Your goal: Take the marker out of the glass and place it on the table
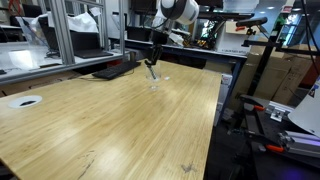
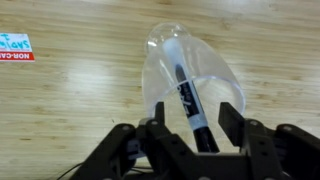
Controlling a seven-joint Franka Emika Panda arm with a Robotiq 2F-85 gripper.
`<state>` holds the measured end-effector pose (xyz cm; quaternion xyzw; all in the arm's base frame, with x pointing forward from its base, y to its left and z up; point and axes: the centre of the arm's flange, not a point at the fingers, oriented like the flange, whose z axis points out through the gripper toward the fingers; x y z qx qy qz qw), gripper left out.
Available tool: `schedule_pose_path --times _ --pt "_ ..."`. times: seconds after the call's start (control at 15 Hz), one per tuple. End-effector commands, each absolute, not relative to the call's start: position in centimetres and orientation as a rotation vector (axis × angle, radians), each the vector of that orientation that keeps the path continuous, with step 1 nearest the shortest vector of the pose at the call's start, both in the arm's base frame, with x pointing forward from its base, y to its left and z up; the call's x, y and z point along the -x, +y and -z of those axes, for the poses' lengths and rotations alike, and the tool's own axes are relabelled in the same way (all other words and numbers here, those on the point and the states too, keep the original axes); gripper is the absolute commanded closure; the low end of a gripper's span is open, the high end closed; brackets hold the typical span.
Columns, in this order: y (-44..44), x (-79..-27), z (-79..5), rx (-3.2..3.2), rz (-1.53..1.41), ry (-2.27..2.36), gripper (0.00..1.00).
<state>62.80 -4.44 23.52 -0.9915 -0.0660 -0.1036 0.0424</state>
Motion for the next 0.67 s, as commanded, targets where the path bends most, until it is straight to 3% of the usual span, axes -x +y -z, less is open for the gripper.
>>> schedule_pose_path --times 0.0,0.07,0.4,0.6 --pt "-5.02 -62.93 -23.62 3.004 0.307 -0.208 0.62" --pt "-5.01 -62.92 -23.69 3.003 0.309 -0.207 0.63" --pt "-4.8 -63.07 -23.68 2.999 0.312 -0.217 0.98" --pt "-4.5 -63.15 -23.66 2.992 0.312 -0.233 0.95"
